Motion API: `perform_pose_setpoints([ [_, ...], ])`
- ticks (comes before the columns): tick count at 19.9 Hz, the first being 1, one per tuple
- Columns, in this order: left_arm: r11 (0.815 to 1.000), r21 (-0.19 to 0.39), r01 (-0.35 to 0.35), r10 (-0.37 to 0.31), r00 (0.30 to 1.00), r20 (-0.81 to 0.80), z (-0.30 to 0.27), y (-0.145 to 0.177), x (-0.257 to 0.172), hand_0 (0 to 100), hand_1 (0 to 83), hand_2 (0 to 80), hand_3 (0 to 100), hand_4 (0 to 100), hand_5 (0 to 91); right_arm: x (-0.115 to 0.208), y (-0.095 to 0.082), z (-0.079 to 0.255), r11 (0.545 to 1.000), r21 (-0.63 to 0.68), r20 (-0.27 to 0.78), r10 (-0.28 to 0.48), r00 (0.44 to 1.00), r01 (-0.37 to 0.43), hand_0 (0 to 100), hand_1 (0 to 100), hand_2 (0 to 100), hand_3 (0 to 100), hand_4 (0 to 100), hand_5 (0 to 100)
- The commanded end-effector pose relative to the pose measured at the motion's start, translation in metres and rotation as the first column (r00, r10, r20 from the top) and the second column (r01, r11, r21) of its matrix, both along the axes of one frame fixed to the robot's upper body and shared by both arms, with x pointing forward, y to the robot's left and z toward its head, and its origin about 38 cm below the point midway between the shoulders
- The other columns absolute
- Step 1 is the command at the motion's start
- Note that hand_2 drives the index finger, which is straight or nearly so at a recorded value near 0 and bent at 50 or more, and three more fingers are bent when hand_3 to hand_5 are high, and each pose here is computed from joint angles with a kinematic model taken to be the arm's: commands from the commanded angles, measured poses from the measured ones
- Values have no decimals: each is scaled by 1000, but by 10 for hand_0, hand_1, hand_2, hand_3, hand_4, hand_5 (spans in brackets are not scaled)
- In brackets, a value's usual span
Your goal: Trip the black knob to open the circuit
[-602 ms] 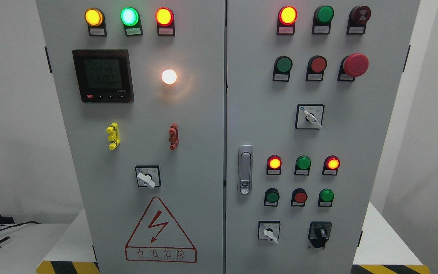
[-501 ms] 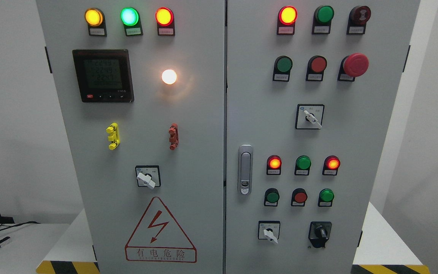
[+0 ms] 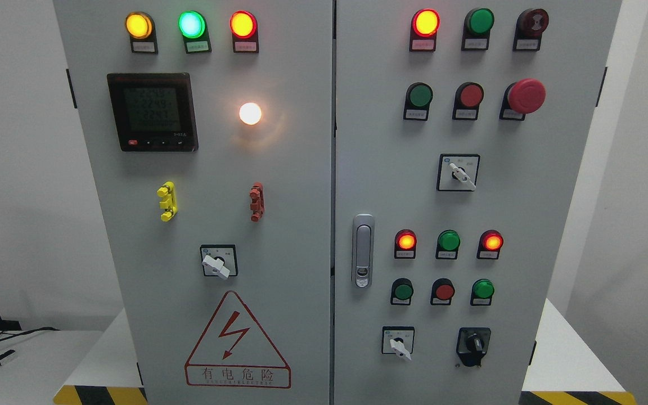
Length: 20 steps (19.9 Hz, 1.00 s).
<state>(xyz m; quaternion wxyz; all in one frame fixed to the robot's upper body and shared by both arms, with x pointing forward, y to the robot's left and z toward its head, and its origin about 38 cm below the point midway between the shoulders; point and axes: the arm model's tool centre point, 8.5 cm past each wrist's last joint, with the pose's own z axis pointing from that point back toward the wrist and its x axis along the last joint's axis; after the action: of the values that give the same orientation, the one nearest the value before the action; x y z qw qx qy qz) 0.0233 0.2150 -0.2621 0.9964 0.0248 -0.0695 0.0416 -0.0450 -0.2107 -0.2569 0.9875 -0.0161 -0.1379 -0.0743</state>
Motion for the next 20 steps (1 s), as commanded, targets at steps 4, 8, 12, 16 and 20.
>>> perform_pose_setpoints([
  [4, 1000, 0, 31, -31, 1000, 1, 0, -1, 0, 120, 389, 0, 0, 0, 0, 8, -5, 5, 1000, -15, 81, -1, 997, 3, 380, 611, 498, 836, 738, 734],
  [8, 1000, 1, 31, -31, 1000, 1, 0, 0, 0, 120, 389, 0, 0, 0, 0, 12, -10, 12, 1000, -27, 147, 6, 989, -2, 378, 613, 503, 845, 742, 737],
  [12, 1000, 1, 31, -31, 1000, 1, 0, 0, 0, 120, 389, 0, 0, 0, 0, 10, -16, 25, 999, -39, 213, 14, 977, -6, 375, 618, 505, 847, 745, 745],
  [16, 1000, 1, 31, -31, 1000, 1, 0, 0, 0, 120, 389, 0, 0, 0, 0, 17, -22, 48, 998, -60, 316, 25, 949, -6, 373, 623, 509, 854, 750, 747],
  [20, 1000, 1, 31, -31, 1000, 1, 0, 0, 0, 120, 389, 0, 0, 0, 0, 34, -40, 73, 994, -105, 420, 58, 906, -15, 368, 633, 520, 863, 755, 750],
])
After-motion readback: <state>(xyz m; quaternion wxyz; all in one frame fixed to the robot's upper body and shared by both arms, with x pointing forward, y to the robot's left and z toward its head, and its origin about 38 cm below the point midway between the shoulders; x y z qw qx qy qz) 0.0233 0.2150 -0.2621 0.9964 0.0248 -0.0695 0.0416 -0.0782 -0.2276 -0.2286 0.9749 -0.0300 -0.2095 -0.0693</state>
